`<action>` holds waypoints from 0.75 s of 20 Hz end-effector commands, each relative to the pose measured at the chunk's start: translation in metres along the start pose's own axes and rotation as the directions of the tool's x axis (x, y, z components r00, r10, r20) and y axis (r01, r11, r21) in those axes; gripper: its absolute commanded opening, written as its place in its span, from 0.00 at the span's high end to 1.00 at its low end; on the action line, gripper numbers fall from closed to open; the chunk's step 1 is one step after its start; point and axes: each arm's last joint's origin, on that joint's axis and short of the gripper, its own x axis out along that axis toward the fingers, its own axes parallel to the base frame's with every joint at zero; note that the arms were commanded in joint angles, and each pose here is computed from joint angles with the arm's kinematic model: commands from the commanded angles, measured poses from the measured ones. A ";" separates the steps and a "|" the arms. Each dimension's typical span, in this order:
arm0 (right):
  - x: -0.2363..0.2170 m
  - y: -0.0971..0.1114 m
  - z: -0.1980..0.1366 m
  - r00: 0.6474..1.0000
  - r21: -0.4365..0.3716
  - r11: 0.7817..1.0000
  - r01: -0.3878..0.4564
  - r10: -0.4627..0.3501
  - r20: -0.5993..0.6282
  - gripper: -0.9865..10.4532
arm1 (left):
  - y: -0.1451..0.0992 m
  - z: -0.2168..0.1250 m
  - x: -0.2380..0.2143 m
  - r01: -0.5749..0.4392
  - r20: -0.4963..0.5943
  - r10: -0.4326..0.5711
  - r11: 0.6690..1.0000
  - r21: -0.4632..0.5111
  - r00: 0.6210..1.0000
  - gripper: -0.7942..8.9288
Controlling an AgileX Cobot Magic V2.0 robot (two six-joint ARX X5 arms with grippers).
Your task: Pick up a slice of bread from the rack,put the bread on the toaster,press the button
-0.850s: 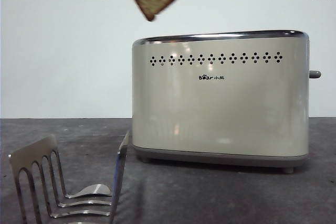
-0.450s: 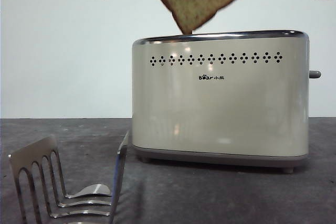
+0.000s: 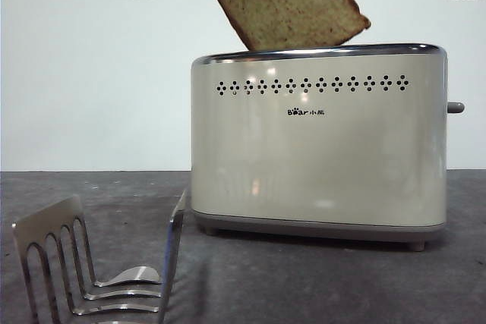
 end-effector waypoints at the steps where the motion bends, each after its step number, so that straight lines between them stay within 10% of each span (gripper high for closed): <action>1: -0.002 0.001 0.001 1.000 0.002 1.000 -0.003 0.003 0.002 0.91 | -0.003 0.004 0.015 0.019 -0.051 -0.016 0.998 0.052 0.999 0.93; 15: -0.002 0.001 -0.001 1.000 0.009 1.000 0.000 0.000 -0.014 0.91 | -0.006 0.018 0.084 0.053 -0.114 -0.045 0.996 0.072 0.992 0.93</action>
